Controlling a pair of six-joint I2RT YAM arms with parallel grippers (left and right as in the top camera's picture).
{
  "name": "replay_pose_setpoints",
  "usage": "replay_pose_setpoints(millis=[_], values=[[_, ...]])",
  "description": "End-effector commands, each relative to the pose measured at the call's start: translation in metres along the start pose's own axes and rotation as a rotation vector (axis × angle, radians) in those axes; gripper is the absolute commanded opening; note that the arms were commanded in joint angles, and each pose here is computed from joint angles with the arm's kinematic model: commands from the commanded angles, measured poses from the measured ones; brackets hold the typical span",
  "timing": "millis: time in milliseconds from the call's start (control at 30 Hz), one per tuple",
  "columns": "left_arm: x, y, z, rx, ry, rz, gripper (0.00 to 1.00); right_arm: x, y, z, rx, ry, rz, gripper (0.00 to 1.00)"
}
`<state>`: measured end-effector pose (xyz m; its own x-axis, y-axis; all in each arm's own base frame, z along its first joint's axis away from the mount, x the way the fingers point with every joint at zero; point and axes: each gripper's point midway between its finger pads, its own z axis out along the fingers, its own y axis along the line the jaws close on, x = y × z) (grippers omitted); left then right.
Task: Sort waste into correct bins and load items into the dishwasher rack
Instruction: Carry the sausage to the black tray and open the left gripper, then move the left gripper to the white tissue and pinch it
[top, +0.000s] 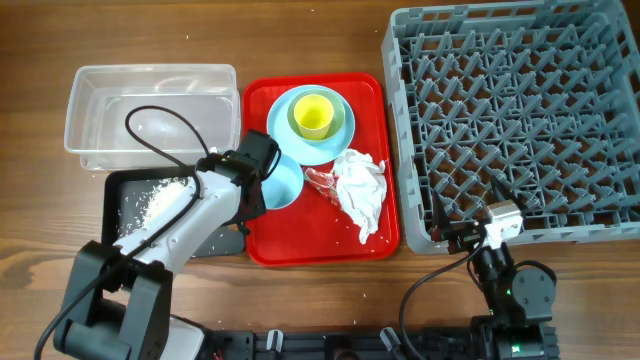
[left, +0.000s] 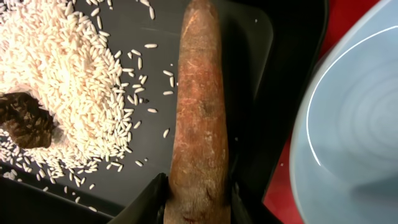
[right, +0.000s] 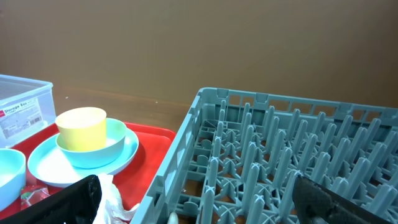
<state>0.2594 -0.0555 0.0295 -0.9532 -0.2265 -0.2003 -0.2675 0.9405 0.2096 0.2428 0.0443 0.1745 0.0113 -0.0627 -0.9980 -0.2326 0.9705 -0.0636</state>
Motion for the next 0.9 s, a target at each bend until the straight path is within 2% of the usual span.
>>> replay_pose_setpoints(millis=[0,167,300,533,567,733,800,867], values=[[0.000,0.004,0.003,-0.017,0.001,0.000,0.34,-0.001,0.001,0.000,-0.005,-0.006,0.011,1.00],[0.000,0.005,0.000,-0.019,0.002,0.001,0.41,-0.001,0.001,0.000,-0.005,-0.006,0.011,1.00],[0.000,0.008,-0.008,-0.010,-0.010,-0.003,0.41,-0.001,0.001,0.000,-0.005,-0.006,0.011,1.00],[-0.019,0.009,-0.060,0.083,-0.106,-0.043,0.40,-0.001,0.001,0.000,-0.005,-0.006,0.011,1.00],[-0.020,0.004,-0.074,0.144,-0.120,-0.051,0.40,-0.001,0.001,0.000,-0.005,-0.006,0.011,1.00],[-0.006,-0.061,-0.137,0.642,-0.066,-0.028,0.40,-0.001,0.001,0.000,-0.005,-0.006,0.011,1.00],[-0.006,-0.077,-0.149,0.727,-0.072,0.000,0.40,-0.001,0.001,0.000,-0.005,-0.006,0.011,1.00],[-0.005,-0.089,-0.154,0.752,-0.076,-0.002,0.41,-0.001,0.001,0.000,-0.005,-0.006,0.011,1.00]])
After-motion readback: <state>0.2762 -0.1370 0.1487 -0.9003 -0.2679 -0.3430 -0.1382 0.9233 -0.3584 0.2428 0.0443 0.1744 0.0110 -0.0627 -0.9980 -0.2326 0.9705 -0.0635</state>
